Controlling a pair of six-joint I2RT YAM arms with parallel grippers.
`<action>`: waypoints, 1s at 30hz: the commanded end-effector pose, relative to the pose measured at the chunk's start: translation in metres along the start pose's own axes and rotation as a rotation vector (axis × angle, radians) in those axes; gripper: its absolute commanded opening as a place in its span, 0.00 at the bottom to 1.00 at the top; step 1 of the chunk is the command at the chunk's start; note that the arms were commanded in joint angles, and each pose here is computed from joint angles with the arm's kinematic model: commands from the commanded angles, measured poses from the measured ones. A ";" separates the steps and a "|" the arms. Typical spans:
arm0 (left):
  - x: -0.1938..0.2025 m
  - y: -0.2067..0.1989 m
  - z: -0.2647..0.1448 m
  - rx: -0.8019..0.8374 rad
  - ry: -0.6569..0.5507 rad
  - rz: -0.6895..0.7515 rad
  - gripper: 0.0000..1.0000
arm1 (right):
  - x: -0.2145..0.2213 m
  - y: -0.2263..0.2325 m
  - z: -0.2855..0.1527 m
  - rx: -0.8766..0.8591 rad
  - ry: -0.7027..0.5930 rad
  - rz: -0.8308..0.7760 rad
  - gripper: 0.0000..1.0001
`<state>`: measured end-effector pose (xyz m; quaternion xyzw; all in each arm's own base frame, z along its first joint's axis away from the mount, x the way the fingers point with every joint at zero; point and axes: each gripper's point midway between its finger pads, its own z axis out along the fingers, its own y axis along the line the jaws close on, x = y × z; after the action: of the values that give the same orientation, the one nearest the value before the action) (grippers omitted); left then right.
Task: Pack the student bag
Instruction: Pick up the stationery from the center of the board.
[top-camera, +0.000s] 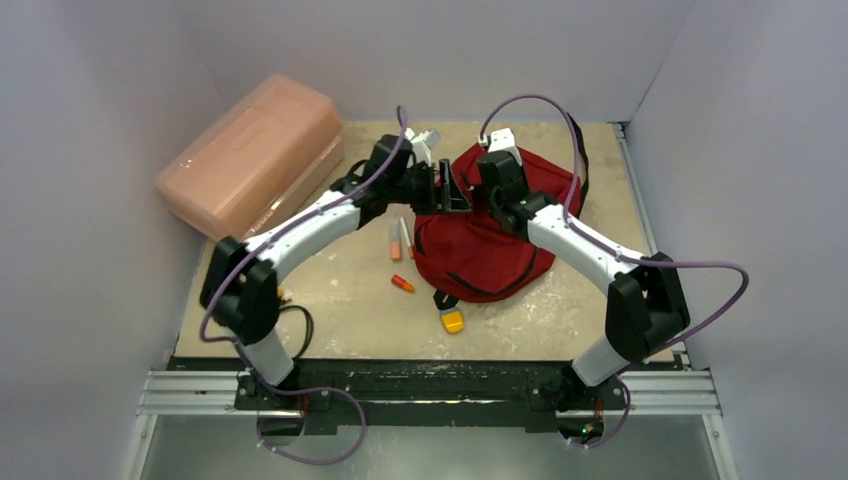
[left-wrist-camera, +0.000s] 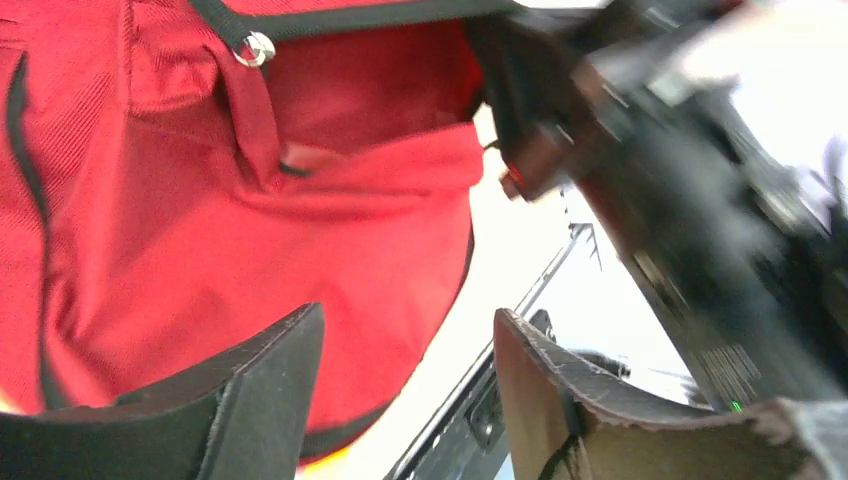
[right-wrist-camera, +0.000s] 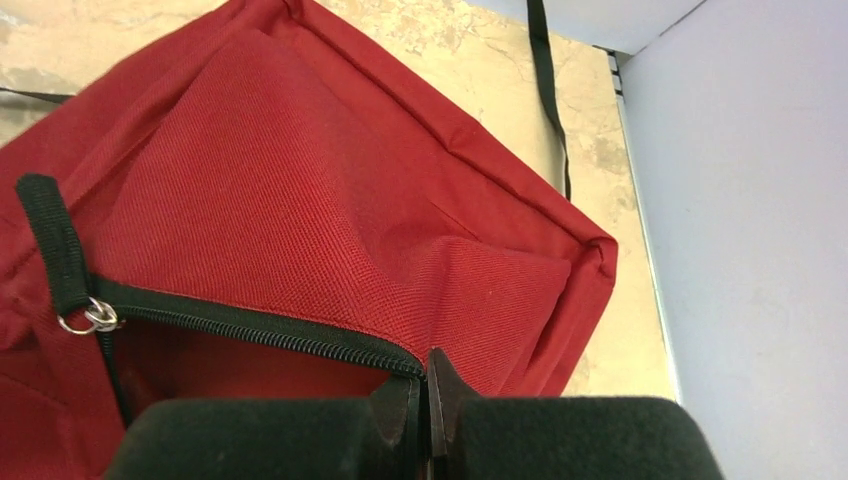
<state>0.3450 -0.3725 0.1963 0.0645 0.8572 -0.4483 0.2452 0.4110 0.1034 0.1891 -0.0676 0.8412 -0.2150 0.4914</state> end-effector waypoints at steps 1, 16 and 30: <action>0.016 -0.003 -0.071 -0.063 -0.019 0.131 0.64 | -0.033 -0.002 -0.007 -0.019 -0.051 0.147 0.00; 0.184 0.055 -0.071 -0.632 -0.006 -0.024 0.82 | -0.043 0.007 -0.017 -0.110 -0.068 0.204 0.00; 0.207 0.063 -0.008 -0.794 -0.025 -0.148 0.86 | -0.050 -0.003 -0.028 -0.118 -0.102 0.234 0.00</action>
<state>0.1763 -0.3407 0.0449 -0.0655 0.9706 -0.0948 0.2113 0.4080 0.1217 0.1959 -0.0437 0.8564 -0.1397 0.4952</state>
